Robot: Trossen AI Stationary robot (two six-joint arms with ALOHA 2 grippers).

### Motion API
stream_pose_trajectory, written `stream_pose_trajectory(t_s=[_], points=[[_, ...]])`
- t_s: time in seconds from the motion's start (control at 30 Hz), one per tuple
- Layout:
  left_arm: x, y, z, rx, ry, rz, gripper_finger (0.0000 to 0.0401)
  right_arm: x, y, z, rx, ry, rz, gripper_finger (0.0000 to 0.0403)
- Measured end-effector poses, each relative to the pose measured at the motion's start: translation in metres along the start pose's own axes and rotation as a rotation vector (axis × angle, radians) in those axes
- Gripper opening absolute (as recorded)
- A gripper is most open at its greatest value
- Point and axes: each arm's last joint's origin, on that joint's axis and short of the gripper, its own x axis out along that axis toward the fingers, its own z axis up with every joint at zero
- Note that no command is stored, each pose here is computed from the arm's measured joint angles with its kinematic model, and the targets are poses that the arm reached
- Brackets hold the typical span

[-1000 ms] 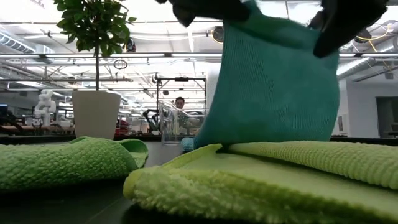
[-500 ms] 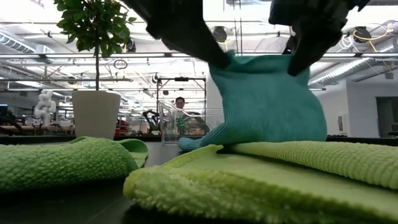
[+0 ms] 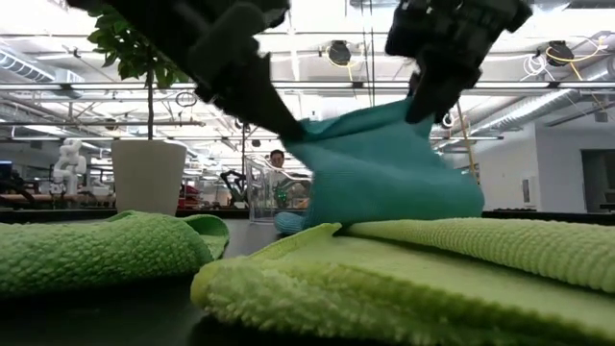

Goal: Fold microfiber towels
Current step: Fold the blue towel

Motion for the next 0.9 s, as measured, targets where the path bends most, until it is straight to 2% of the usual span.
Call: stream_pose_trajectory(t_s=[0.3,0.57,0.63,0.73,0.8,0.9], points=[[0.005,0.024,-0.024,-0.04,0.004,-0.024,0.0001,0.033,-0.028,0.004,0.036,0.062,-0.012,0.0],[0.018,0.045,-0.036,-0.075,0.025,-0.056,0.0003,0.039,-0.042,0.004,0.062,0.068,-0.026,0.0],[0.021,0.049,-0.039,-0.09,0.021,-0.072,0.001,0.039,-0.042,0.003,0.06,0.078,-0.028,0.0],[0.023,0.053,-0.057,-0.055,0.121,-0.091,0.0028,0.039,-0.044,-0.009,0.071,0.173,-0.056,0.0006],[0.023,0.052,-0.053,-0.068,0.086,-0.128,0.0043,0.04,-0.044,-0.007,0.07,0.165,-0.055,0.0019],[0.023,0.053,-0.054,-0.08,0.076,-0.116,0.0065,0.039,-0.041,-0.009,0.079,0.186,-0.04,0.0047]])
